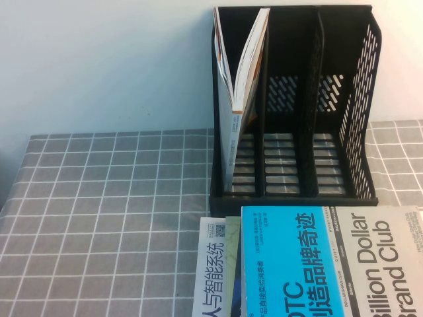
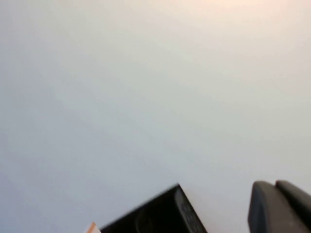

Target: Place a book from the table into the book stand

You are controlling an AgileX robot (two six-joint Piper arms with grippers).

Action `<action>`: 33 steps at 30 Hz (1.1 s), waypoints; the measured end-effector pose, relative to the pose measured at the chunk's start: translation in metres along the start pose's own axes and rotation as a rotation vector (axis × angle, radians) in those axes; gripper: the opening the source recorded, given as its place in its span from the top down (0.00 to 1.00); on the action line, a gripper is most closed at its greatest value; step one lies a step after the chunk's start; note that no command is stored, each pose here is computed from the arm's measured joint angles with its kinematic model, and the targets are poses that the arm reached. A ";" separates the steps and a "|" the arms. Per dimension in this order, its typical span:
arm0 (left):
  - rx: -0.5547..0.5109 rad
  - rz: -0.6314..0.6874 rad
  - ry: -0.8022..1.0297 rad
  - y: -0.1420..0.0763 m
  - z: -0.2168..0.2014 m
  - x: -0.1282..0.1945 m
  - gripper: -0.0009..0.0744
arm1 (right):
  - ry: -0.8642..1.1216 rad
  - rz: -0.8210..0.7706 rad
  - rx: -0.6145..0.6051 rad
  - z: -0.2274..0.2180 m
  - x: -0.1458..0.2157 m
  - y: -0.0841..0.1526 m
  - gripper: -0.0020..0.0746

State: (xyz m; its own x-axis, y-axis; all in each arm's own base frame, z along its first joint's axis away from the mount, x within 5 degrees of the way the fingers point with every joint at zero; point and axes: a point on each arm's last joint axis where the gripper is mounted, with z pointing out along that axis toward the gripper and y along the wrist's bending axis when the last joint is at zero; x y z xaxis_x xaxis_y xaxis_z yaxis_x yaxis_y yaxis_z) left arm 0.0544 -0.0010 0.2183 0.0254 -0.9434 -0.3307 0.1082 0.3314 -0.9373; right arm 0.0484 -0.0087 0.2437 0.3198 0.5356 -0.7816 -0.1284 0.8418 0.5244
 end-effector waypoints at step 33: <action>0.135 0.907 0.410 -0.091 0.066 0.004 0.99 | 0.924 -0.446 0.049 0.086 -0.033 0.060 0.96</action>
State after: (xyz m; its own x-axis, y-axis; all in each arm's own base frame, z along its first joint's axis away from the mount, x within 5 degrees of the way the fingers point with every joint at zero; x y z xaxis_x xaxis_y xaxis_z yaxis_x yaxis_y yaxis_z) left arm 0.1102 -0.0352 0.3094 -0.1875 -0.2498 -0.9500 0.3307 0.8946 -0.3005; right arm 0.1111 0.0181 0.3296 -0.5214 0.0345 -0.8526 -0.1300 0.9843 0.1193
